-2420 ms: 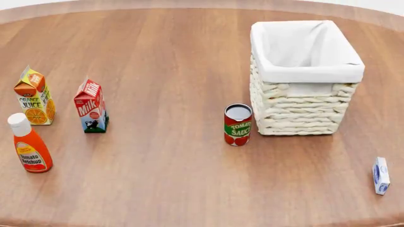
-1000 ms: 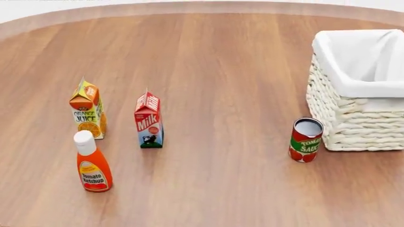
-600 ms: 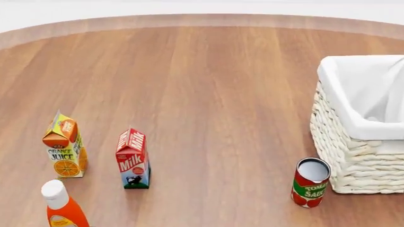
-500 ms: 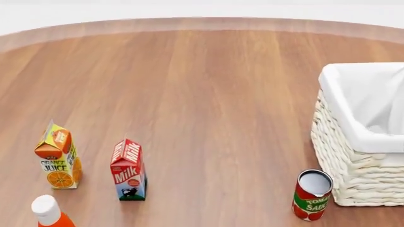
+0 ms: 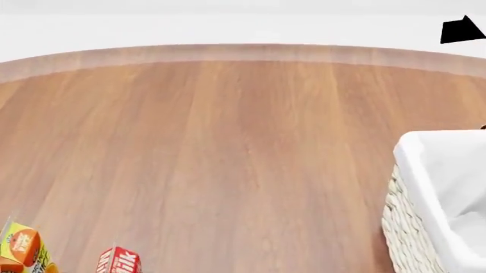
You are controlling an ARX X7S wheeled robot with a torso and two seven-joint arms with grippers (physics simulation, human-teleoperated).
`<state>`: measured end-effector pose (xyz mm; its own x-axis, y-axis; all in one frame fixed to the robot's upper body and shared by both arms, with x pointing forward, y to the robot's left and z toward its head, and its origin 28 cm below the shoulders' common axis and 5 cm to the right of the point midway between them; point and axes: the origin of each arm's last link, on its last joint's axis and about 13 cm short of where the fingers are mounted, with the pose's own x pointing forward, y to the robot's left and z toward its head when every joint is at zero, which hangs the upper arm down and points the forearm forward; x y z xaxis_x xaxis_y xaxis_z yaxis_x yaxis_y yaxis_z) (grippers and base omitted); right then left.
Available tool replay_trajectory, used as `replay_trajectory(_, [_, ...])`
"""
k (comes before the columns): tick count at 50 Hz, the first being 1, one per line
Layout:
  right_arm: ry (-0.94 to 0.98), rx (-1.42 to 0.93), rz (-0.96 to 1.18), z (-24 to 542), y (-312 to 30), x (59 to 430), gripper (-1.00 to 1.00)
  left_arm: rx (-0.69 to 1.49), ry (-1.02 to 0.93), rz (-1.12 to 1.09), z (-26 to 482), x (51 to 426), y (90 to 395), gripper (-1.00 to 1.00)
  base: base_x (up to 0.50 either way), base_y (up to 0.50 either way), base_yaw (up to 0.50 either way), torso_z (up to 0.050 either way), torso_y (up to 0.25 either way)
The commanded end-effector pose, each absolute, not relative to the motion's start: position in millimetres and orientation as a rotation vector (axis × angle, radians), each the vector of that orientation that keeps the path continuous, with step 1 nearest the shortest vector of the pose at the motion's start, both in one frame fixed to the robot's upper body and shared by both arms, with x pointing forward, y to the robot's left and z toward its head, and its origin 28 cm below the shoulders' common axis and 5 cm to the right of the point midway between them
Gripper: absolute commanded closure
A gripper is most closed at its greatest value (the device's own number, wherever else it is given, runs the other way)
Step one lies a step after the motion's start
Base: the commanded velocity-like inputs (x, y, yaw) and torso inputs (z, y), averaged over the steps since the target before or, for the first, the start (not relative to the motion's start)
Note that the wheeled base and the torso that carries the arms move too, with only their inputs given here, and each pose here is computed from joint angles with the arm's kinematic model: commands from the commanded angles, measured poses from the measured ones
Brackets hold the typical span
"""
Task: Pick the milk and place it in the basket.
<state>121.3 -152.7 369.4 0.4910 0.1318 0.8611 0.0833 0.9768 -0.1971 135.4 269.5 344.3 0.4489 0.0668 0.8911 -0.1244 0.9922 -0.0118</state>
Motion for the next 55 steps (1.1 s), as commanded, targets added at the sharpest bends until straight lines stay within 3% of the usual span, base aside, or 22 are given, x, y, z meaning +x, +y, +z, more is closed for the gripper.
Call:
replay_trajectory(1, [-1.058, -0.230, 0.031, 369, -152, 122, -1.00, 0.061, -1.097, 0.119, 344, 136, 270, -1.00, 0.50, -0.05, 0.00, 0.000, 0.000])
replay_trajectory(38, [-1.046, -0.260, 0.043, 367, -151, 125, -1.00, 0.063, -1.092, 0.118, 343, 137, 270, -1.00, 0.47, -0.03, 0.00, 0.000, 0.001])
replay_trajectory(55, [-0.948, -0.247, 0.052, 361, -162, 142, -1.00, 0.067, -1.083, 0.122, 341, 138, 271, -1.00, 0.44, -0.03, 0.00, 0.000, 0.000])
